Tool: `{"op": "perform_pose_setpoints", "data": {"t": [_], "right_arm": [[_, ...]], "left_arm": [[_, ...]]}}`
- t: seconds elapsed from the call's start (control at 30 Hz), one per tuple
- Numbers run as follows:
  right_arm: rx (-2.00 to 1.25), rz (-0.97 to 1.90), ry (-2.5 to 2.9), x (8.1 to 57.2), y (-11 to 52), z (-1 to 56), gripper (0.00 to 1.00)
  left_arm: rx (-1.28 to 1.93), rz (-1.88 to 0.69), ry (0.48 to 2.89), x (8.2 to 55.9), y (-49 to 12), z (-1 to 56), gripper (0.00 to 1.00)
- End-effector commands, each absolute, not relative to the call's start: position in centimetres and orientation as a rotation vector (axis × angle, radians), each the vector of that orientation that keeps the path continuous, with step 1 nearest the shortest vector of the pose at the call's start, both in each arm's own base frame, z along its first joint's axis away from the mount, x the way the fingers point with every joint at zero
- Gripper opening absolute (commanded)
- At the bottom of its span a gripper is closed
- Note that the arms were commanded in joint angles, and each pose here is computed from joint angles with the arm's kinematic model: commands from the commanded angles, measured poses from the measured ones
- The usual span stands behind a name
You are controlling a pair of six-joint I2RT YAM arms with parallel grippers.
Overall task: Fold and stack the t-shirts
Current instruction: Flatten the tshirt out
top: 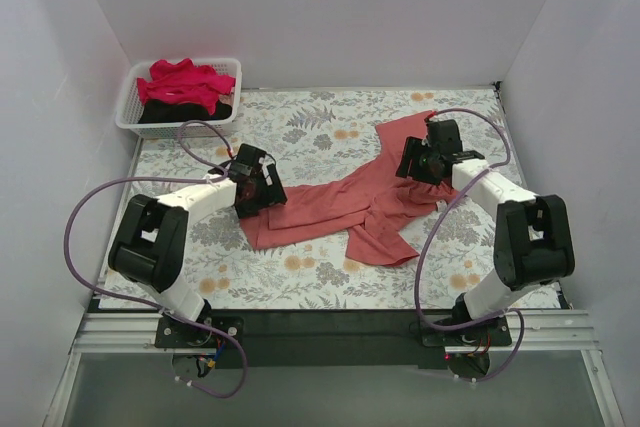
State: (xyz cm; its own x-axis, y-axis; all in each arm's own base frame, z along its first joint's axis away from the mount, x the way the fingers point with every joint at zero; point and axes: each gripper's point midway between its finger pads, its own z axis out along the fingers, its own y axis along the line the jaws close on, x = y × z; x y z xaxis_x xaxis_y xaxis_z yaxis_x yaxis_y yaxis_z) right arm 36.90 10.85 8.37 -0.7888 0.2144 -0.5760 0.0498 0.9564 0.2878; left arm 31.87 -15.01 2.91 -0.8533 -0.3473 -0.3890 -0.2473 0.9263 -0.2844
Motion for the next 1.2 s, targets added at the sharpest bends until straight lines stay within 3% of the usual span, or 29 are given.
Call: {"op": "perform_pose_setpoints", "data": {"t": [0.0, 0.13, 0.23, 0.3, 0.37, 0.4, 0.83, 1.0, 1.17], "right_arm": [[0.131, 0.418, 2.384, 40.2, 12.5, 9.5, 0.68], [0.11, 0.417, 2.413, 40.2, 12.5, 7.8, 0.67], [0.101, 0.414, 2.422, 40.1, 12.5, 7.1, 0.67], [0.095, 0.404, 2.423, 40.2, 12.5, 6.7, 0.67], [0.107, 0.389, 2.441, 40.4, 12.2, 5.7, 0.67], [0.112, 0.386, 2.432, 40.8, 12.0, 5.7, 0.67], [0.347, 0.41, 2.449, 46.7, 6.5, 2.2, 0.7], [0.223, 0.495, 2.337, 49.5, 7.6, 7.2, 0.73], [0.046, 0.511, 2.248, 47.2, 12.3, 12.7, 0.75]], "left_arm": [[-0.41, -0.268, 2.63, 32.6, -15.2, 2.8, 0.81], [-0.396, -0.274, 2.629, 32.7, -15.9, 2.8, 0.74], [-0.4, -0.266, 2.622, 32.8, -16.0, 2.9, 0.58], [-0.414, -0.215, 2.6, 33.4, -15.3, 2.9, 0.3], [-0.422, -0.164, 2.59, 33.8, -14.6, 2.6, 0.14], [-0.441, -0.138, 2.562, 34.6, -14.2, 3.0, 0.0], [-0.668, -0.047, 2.436, 43.3, -6.4, 4.9, 0.0], [-0.641, -0.155, 2.453, 43.4, -7.8, 5.5, 0.0], [-0.637, -0.221, 2.447, 42.8, -8.5, 6.2, 0.0]]}}
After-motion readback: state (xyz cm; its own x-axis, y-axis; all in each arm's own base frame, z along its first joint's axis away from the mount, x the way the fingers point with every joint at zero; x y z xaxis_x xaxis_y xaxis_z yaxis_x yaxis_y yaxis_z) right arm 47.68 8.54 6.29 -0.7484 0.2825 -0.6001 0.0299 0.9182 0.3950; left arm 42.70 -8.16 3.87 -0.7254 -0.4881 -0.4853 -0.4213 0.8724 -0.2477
